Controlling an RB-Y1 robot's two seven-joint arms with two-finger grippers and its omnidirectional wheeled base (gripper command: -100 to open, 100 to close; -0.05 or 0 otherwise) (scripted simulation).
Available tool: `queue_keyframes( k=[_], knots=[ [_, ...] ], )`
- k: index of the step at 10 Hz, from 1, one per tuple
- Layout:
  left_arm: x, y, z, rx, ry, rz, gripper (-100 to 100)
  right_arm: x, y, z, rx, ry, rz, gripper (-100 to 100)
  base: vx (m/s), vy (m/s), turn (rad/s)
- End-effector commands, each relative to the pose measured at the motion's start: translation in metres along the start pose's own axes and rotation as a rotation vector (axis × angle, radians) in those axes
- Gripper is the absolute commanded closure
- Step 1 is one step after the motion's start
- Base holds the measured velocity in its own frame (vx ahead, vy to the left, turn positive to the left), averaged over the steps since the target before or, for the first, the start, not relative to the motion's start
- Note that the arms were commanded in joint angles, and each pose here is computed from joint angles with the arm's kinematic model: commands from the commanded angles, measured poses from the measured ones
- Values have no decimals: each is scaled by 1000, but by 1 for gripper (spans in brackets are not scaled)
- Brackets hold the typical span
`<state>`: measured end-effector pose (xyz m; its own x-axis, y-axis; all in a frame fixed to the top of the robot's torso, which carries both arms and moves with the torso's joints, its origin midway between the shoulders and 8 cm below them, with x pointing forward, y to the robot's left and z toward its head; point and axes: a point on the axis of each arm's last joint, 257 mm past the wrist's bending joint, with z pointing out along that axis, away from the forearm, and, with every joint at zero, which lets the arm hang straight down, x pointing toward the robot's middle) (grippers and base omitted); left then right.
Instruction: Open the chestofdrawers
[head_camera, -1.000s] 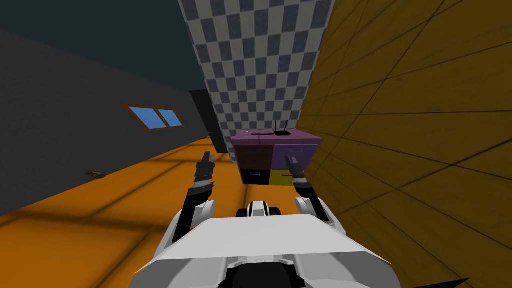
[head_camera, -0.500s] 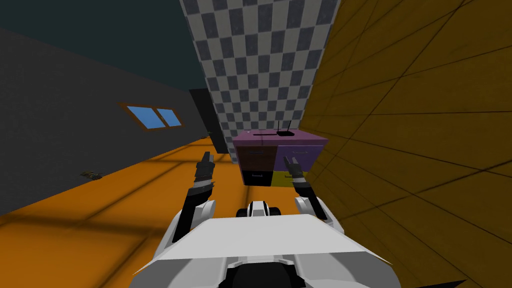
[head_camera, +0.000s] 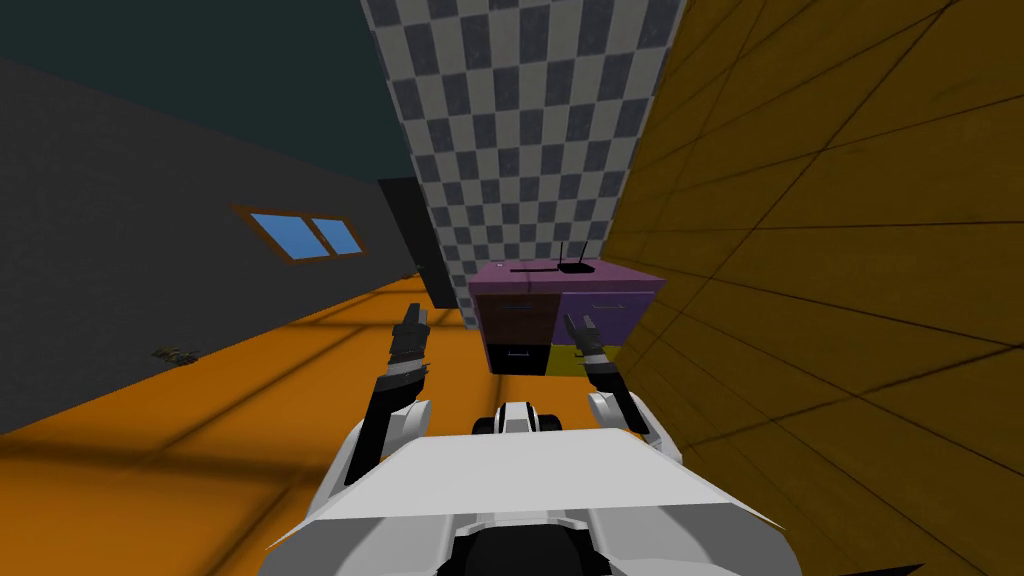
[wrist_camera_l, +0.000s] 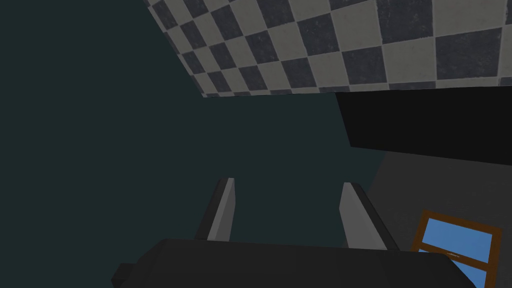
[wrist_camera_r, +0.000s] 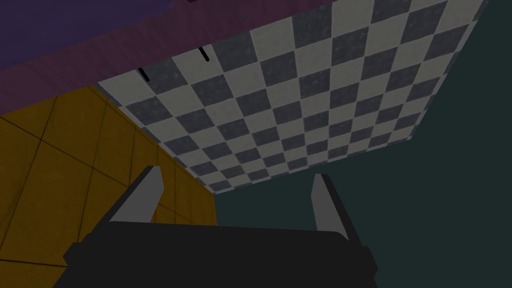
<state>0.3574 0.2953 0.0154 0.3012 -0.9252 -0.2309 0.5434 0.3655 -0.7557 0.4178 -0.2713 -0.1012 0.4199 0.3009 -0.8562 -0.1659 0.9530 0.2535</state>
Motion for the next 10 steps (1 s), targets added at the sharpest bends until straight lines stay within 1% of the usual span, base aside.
queue_keyframes(
  k=[1,3,4,6,7,9,10],
  knots=[
    [0,0,0,0,0,0,0,11,-4,0,4,20,-78,-100,45,79,-20],
    [0,0,0,0,0,0,0,11,-4,0,4,20,-117,-100,33,62,-12],
    [0,0,0,0,0,0,0,20,-6,1,6,38,-160,-100,60,76,-20],
    [0,0,0,0,0,0,0,20,-6,1,5,38,-199,-100,36,62,-12],
    [0,0,0,0,0,0,0,28,-8,3,6,56,-243,-100,37,77,-31],
    [0,0,0,0,0,0,0,28,-8,3,5,56,-281,-100,37,59,-10],
    [0,0,0,0,0,0,0,37,-11,4,4,74,-325,-100,29,67,-31]
  ],
)
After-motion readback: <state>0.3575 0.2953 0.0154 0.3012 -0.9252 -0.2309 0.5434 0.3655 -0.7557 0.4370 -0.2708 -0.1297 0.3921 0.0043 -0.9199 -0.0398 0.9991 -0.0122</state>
